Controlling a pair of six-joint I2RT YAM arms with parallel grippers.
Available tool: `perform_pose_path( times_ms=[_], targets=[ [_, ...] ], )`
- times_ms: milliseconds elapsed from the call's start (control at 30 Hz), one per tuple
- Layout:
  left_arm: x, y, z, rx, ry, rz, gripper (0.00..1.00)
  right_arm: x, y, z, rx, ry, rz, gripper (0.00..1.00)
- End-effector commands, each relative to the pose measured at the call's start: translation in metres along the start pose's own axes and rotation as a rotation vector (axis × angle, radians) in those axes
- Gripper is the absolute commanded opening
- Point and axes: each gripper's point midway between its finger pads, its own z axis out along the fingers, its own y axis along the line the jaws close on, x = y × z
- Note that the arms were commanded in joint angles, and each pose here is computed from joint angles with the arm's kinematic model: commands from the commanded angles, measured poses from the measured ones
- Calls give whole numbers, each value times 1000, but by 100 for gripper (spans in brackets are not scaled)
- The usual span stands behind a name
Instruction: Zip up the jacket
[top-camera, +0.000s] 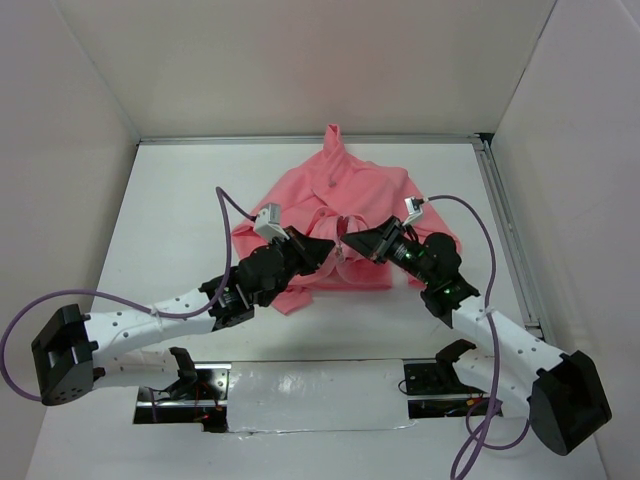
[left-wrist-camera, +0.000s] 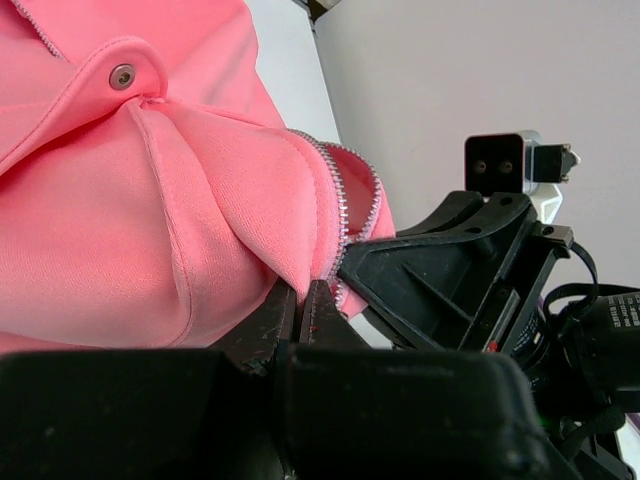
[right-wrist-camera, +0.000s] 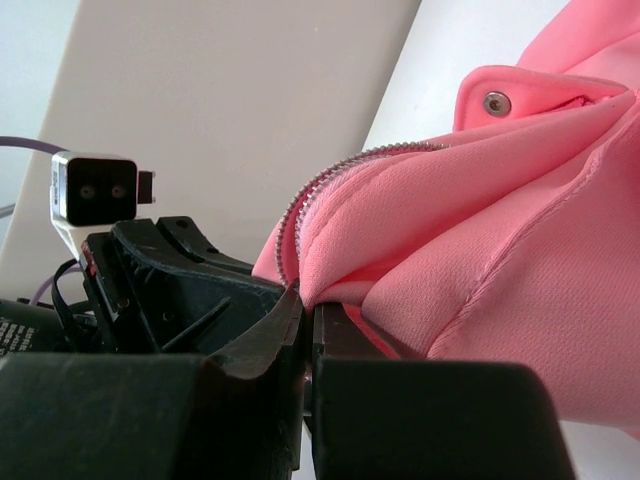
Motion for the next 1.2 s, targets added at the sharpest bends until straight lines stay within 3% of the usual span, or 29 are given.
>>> perform_pose_path(
  times_ms=[0, 867, 1167],
  targets=[
    [-23, -26, -8, 81, -71, -48, 0, -4, 22, -6, -59, -9, -49, 0],
    [-22, -30, -7, 98, -68, -33, 0, 2, 14, 1, -40, 33, -45, 0],
    [-15, -27, -4, 86, -43, -29, 0, -6, 24, 0, -78, -8, -44, 0]
  ],
)
